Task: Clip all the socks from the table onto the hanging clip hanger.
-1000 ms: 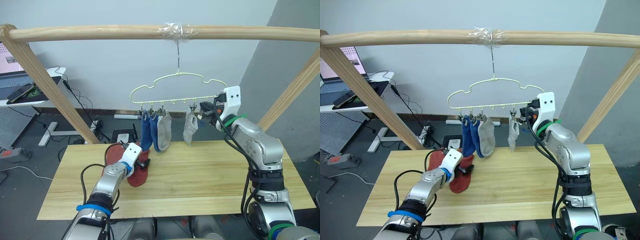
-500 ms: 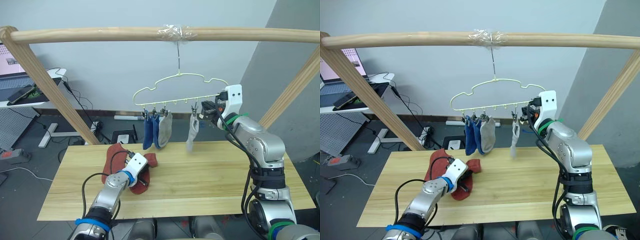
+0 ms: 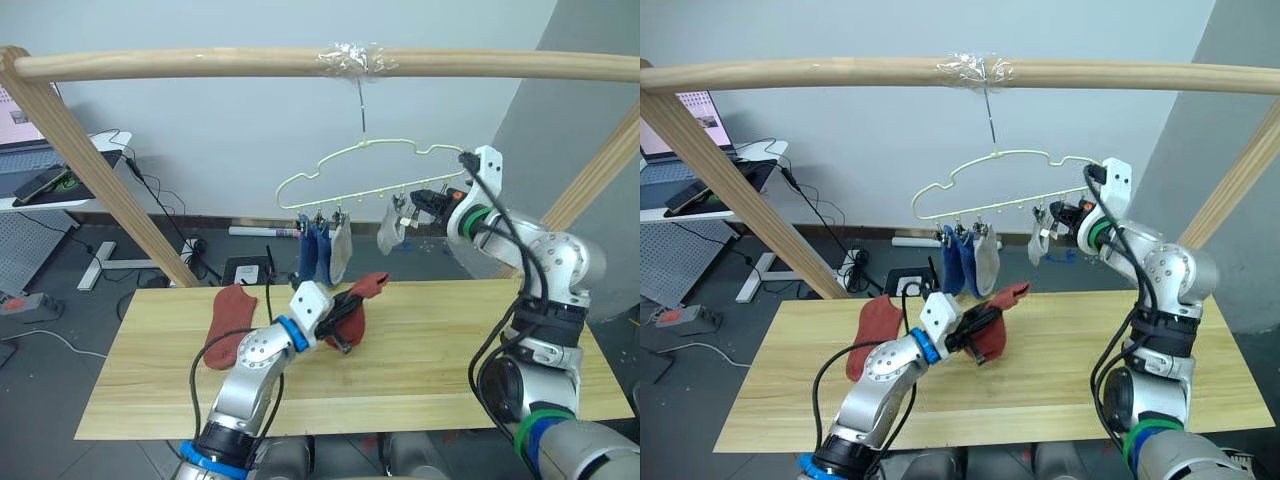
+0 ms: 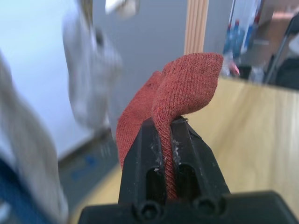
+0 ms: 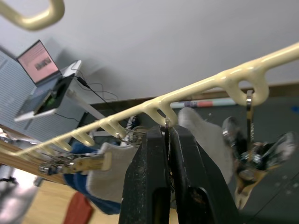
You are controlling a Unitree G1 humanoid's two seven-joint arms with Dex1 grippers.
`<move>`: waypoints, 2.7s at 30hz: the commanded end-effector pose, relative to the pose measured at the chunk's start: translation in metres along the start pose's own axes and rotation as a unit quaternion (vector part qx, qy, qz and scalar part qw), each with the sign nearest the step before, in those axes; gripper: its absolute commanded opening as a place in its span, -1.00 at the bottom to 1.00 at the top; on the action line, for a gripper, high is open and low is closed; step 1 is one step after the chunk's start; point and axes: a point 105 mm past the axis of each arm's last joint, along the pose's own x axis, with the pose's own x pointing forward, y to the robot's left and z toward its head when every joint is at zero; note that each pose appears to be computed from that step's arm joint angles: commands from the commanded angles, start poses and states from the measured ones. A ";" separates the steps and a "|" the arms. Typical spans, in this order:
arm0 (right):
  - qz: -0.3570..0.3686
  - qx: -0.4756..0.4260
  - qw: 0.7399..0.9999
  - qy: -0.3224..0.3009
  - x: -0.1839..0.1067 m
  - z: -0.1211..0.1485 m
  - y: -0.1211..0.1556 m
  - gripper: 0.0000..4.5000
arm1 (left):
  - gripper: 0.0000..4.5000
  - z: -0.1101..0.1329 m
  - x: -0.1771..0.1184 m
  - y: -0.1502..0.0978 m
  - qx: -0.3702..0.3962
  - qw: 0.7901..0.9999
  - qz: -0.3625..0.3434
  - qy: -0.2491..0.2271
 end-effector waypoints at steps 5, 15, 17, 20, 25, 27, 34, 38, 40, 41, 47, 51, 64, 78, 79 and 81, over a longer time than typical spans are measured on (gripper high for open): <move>0.008 0.043 0.999 0.010 -0.007 0.002 0.011 -1.00 | -0.99 0.026 0.021 -0.001 0.057 0.996 0.038 -0.064; 0.004 0.066 0.998 0.021 -0.009 -0.002 0.013 -1.00 | -0.99 0.032 0.026 0.005 0.068 0.992 0.063 -0.084; 0.005 0.069 0.997 0.022 -0.009 -0.003 0.013 -1.00 | -0.99 0.034 0.028 0.005 0.071 0.992 0.063 -0.086; 0.008 0.072 0.997 0.023 -0.009 -0.005 0.014 -1.00 | -0.99 0.034 0.032 0.004 0.073 0.992 0.060 -0.087; 0.017 0.071 0.997 0.024 -0.009 -0.006 0.018 -1.00 | -0.99 0.034 0.039 0.000 0.079 0.992 0.052 -0.088; 0.020 0.070 0.997 0.024 -0.009 -0.006 0.018 -0.76 | -1.00 0.035 0.041 -0.001 0.079 0.992 0.047 -0.089; 0.040 0.055 0.998 0.015 -0.015 -0.003 0.018 0.33 | -1.00 0.046 0.049 -0.008 0.032 0.994 0.012 -0.103; 0.073 0.017 0.997 -0.022 -0.030 0.010 0.021 0.97 | -1.00 0.044 0.053 -0.015 -0.028 0.996 -0.014 -0.089; 0.082 -0.023 0.996 -0.036 -0.039 0.015 0.021 0.99 | -1.00 0.039 0.055 -0.018 -0.075 0.994 -0.023 -0.077; 0.080 -0.038 0.995 -0.045 -0.043 0.017 0.019 1.00 | -0.89 0.037 0.056 -0.019 -0.097 0.992 -0.026 -0.073; 0.043 -0.111 0.989 -0.090 -0.056 0.019 0.005 1.00 | -0.12 0.020 0.058 -0.011 -0.190 0.981 -0.013 -0.046; 0.011 -0.145 0.984 -0.102 -0.056 0.005 -0.010 1.00 | 0.45 -0.004 0.048 -0.005 -0.226 0.974 -0.007 -0.007; -0.041 -0.298 0.940 -0.164 -0.038 -0.031 -0.018 0.93 | 1.00 -0.029 -0.048 0.019 -0.128 0.980 0.044 0.147; -0.084 -0.299 0.924 -0.224 -0.016 -0.030 -0.018 -0.19 | 1.00 0.045 -0.093 0.025 -0.044 0.996 0.054 0.049; -0.085 -0.299 0.923 -0.226 -0.015 -0.029 -0.018 -0.19 | 1.00 0.049 -0.092 0.023 -0.046 0.997 0.049 0.039; -0.093 -0.298 0.921 -0.234 -0.014 -0.025 -0.019 -0.19 | 1.00 0.056 -0.090 0.018 -0.044 0.998 0.042 0.028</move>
